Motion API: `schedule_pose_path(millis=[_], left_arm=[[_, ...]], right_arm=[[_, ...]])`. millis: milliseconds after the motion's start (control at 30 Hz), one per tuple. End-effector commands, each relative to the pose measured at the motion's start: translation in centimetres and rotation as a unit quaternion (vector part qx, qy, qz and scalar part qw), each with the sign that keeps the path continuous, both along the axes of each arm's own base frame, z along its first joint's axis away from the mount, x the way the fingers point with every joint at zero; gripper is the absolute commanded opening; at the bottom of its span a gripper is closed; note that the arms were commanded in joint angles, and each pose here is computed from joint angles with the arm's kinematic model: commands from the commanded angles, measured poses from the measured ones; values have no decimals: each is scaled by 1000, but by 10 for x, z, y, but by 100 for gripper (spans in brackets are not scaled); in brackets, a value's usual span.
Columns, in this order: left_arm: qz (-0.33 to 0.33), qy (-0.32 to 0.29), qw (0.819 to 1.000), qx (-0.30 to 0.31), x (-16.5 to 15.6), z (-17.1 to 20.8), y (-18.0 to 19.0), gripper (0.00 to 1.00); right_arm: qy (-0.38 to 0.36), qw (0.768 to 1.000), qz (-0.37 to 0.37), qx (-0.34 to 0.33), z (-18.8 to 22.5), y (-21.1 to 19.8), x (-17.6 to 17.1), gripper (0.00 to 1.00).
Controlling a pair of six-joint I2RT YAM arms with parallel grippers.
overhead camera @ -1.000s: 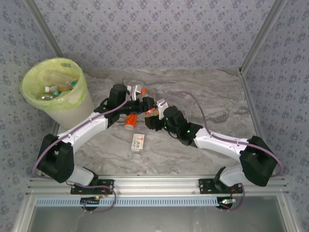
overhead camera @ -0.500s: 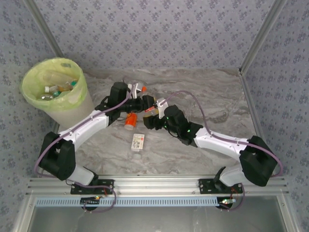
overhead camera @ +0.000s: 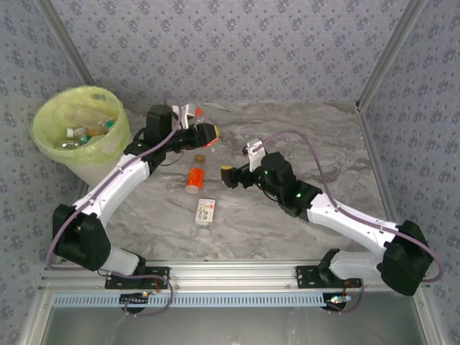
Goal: Put the plastic bottles in the bin
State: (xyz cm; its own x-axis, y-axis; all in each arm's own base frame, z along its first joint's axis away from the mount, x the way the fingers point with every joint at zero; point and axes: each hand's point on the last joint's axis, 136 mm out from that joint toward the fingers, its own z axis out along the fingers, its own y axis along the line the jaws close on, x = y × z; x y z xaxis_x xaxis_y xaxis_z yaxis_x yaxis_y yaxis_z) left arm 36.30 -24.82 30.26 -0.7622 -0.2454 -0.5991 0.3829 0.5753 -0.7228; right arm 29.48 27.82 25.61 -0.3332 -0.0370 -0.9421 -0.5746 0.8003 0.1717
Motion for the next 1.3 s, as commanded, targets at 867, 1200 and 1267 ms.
schedule_pose_path(millis=[867,1200,1267], left_arm=[[417,-145,878,186,-15,146,267,44],[521,-12,834,181,-22,86,357,44],[521,5,836,173,-19,76,361,44]], right_arm=[[28,994,-101,10,-10,-31,29,100],[35,993,-111,2,-17,-35,29,100],[35,993,-111,1,-17,-35,30,100]])
